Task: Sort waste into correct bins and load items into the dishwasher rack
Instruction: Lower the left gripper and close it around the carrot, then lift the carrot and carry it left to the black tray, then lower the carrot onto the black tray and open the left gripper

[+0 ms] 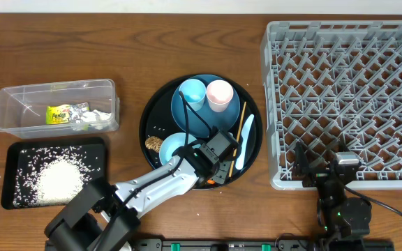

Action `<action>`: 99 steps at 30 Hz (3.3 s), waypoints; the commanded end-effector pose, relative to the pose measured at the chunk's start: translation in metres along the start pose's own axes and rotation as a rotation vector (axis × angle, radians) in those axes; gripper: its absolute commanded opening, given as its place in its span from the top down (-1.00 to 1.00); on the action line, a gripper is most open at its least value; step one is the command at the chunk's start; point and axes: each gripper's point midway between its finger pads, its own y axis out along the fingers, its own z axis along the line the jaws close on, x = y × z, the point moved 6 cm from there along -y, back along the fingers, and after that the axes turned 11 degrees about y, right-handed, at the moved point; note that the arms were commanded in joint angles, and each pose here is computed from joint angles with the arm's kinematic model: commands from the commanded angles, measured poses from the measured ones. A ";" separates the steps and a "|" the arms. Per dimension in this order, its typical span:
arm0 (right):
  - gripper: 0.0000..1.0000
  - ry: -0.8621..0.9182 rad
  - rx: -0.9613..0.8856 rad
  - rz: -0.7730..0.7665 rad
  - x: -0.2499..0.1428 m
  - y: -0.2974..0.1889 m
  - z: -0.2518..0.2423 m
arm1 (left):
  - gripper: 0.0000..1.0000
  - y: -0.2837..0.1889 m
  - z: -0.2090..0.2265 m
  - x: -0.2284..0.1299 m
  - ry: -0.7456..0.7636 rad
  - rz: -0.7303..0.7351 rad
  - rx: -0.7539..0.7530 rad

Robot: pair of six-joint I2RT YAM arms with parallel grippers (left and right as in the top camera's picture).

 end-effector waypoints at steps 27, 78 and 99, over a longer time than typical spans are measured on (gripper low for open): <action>-0.98 -0.011 -0.025 -0.001 0.000 0.000 -0.004 | 0.39 0.029 0.005 -0.020 -0.006 0.095 0.038; -0.98 -0.011 -0.025 -0.001 0.000 0.000 -0.004 | 0.81 -0.239 0.201 -0.056 -0.816 -0.527 0.452; -0.98 -0.011 -0.025 -0.001 0.000 0.000 -0.004 | 0.81 -0.219 0.297 -0.199 -1.713 -0.247 0.673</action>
